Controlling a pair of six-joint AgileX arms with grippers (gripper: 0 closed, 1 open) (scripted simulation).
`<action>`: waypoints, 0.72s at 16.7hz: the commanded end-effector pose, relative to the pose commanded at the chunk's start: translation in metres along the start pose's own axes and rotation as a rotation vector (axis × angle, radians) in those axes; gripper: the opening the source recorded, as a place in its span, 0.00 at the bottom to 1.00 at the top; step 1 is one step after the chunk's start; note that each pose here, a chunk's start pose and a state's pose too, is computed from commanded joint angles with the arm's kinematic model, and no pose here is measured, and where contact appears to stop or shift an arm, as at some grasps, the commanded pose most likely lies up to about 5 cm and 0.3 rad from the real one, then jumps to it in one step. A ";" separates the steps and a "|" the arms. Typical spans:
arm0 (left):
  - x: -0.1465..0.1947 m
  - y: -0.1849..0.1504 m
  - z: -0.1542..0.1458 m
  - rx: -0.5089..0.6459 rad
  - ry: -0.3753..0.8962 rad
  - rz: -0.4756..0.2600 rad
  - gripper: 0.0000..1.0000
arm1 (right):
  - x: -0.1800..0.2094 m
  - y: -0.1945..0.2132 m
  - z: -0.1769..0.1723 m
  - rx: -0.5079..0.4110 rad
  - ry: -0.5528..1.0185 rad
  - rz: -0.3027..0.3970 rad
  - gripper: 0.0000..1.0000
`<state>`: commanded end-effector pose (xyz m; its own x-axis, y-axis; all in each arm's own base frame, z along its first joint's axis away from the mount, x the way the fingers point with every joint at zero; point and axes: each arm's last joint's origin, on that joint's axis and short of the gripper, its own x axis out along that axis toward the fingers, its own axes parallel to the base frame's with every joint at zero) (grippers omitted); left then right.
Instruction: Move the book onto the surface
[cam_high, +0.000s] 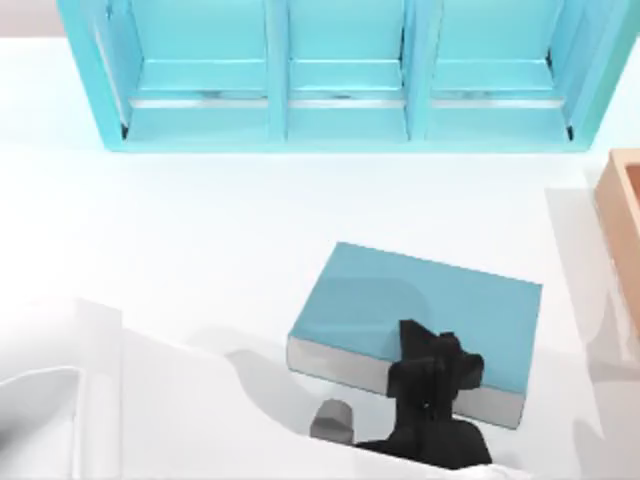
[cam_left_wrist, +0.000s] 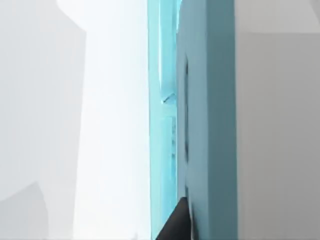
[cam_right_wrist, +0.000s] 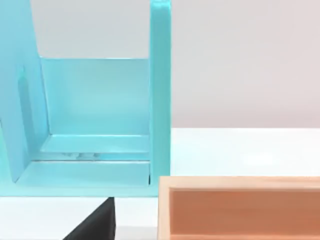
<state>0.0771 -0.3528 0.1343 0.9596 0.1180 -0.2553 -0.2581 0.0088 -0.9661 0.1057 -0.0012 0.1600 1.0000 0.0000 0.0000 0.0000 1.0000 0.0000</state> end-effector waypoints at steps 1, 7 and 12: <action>0.002 0.001 0.001 0.004 -0.004 0.004 0.00 | 0.000 0.000 0.000 0.000 0.000 0.000 1.00; 0.009 0.027 0.000 0.005 -0.005 0.005 0.00 | 0.000 0.000 0.000 0.000 0.000 0.000 1.00; 0.010 0.030 0.000 0.004 -0.004 0.004 0.08 | 0.000 0.000 0.000 0.000 0.000 0.000 1.00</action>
<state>0.0786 -0.3517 0.1033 0.9581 0.1224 -0.2590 -0.2624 0.0123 -0.9649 0.1057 -0.0012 0.1600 1.0000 0.0000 0.0000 0.0000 1.0000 0.0000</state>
